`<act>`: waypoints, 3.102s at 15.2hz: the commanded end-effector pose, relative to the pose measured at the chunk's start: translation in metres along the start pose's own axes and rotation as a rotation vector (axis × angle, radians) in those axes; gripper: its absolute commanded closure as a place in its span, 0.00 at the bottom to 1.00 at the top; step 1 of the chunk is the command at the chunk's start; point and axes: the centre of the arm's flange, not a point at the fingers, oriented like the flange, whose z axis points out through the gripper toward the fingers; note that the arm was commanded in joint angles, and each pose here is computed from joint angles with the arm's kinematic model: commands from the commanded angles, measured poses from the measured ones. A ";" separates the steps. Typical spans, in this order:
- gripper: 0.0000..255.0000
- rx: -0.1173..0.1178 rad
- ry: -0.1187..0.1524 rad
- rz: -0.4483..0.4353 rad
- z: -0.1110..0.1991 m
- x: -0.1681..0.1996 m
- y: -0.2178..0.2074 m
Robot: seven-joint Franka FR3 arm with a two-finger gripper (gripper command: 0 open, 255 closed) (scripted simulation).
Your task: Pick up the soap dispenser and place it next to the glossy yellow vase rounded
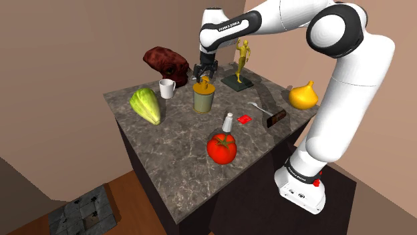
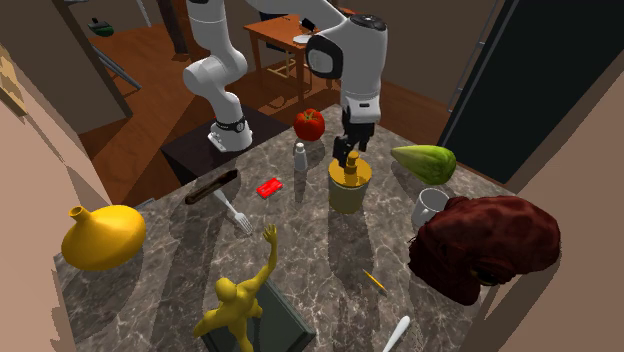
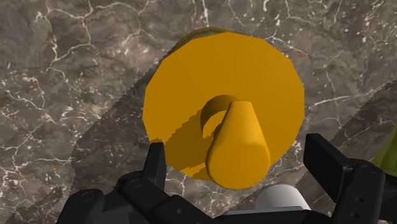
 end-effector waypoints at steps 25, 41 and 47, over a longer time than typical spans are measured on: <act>1.00 0.000 0.000 0.000 -0.028 0.002 0.001; 1.00 0.000 0.000 0.000 -0.113 0.006 0.002; 1.00 0.000 0.000 0.000 -0.144 0.008 0.003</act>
